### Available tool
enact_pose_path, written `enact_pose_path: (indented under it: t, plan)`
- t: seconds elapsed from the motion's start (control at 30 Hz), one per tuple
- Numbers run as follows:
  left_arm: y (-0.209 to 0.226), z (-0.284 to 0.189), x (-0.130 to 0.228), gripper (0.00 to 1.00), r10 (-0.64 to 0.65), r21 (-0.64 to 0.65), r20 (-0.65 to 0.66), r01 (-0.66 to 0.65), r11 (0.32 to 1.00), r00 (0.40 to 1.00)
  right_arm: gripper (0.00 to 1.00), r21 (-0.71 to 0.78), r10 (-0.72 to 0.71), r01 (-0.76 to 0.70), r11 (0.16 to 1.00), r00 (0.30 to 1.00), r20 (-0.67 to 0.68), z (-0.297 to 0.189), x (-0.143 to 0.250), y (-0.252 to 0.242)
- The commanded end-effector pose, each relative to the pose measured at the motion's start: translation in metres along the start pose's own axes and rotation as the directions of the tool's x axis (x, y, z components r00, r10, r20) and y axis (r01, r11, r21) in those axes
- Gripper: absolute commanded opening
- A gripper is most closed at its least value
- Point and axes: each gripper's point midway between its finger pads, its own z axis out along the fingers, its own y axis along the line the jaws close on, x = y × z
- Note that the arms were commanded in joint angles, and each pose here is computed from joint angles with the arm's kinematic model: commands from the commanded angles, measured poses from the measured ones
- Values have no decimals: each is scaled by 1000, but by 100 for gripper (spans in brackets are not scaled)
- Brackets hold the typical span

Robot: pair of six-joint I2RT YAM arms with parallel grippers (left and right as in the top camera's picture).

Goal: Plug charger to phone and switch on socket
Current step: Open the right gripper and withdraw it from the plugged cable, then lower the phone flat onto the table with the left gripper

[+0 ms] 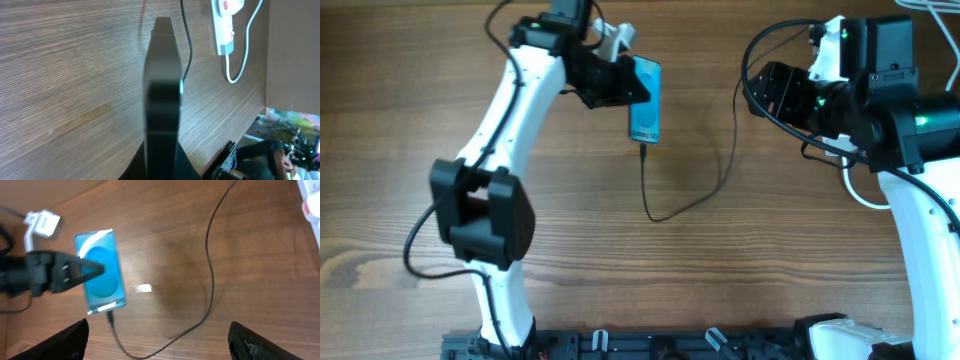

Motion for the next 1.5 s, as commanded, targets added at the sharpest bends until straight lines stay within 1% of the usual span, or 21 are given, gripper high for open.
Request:
enact_pose_path:
  t: [0.0, 0.1, 0.2, 0.23, 0.3, 0.4, 0.47, 0.53, 0.63, 0.8, 0.9, 1.03, 1.17, 1.23, 1.37, 1.43, 1.47]
  plan:
    - [-1, 25, -1, 4, -56, 25, -29, 56, 998, 998, 90, 57, 19, -19, 998, 1000, 2, -4, 1, -10]
    - [6, 37, -1, 4, -63, 22, -43, 64, 998, 997, 91, 79, 30, -27, 997, 999, -36, 4, 7, -15]
    - [34, 43, -8, 4, -121, -71, -11, 120, 990, 993, 91, 105, 44, -34, 994, 995, -88, 14, 14, -21]
    - [38, 45, -10, 4, -126, -71, -9, 125, 990, 992, 92, 117, 51, -37, 992, 992, -113, 20, 17, -24]
    - [45, 54, -7, 4, -153, -75, -27, 151, 986, 988, 93, 131, 60, -42, 990, 988, -143, 29, 20, -27]
    - [52, 77, 3, 4, -208, -88, -75, 201, 976, 975, 94, 109, 72, -52, 993, 980, -187, 43, 24, -24]
    - [45, 95, 12, 4, -194, -70, -117, 186, 980, 974, 94, 109, 77, -55, 992, 975, -210, 50, 26, -25]
    - [34, 106, 12, 4, -165, -42, -123, 161, 986, 979, 94, 113, 79, -55, 992, 973, -218, 53, 26, -26]
    - [24, 122, 14, 4, -203, -36, -131, 200, 979, 970, 94, 114, 77, -53, 992, 973, -219, 54, 26, -26]
    - [22, 144, 14, 4, -169, -20, -131, 167, 986, 977, 94, 112, 76, -53, 992, 973, -216, 55, 25, -26]
    - [27, 157, 15, 4, -234, -27, -135, 232, 972, 963, 94, 107, 73, -52, 993, 975, -208, 55, 23, -25]
    - [24, 172, 22, 4, -216, -16, -161, 216, 976, 963, 94, 105, 72, -51, 993, 977, -203, 56, 22, -25]
    - [19, 176, 20, 6, -187, -4, -151, 189, 982, 971, 94, 103, 71, -51, 993, 977, -201, 56, 21, -24]
    - [31, 176, 17, 12, -188, -66, -120, 181, 981, 975, 94, 104, 71, -51, 993, 977, -202, 56, 22, -24]
    - [52, 174, 13, 15, -190, -178, -72, 175, 968, 979, 94, 110, 72, -49, 993, 973, -217, 55, 26, -25]
    - [54, 174, 14, 16, -191, -192, -68, 175, 966, 979, 94, 111, 72, -49, 993, 973, -219, 55, 26, -25]
    - [55, 174, 13, 22, -191, -195, -67, 175, 965, 979, 94, 111, 73, -49, 993, 973, -219, 55, 26, -25]
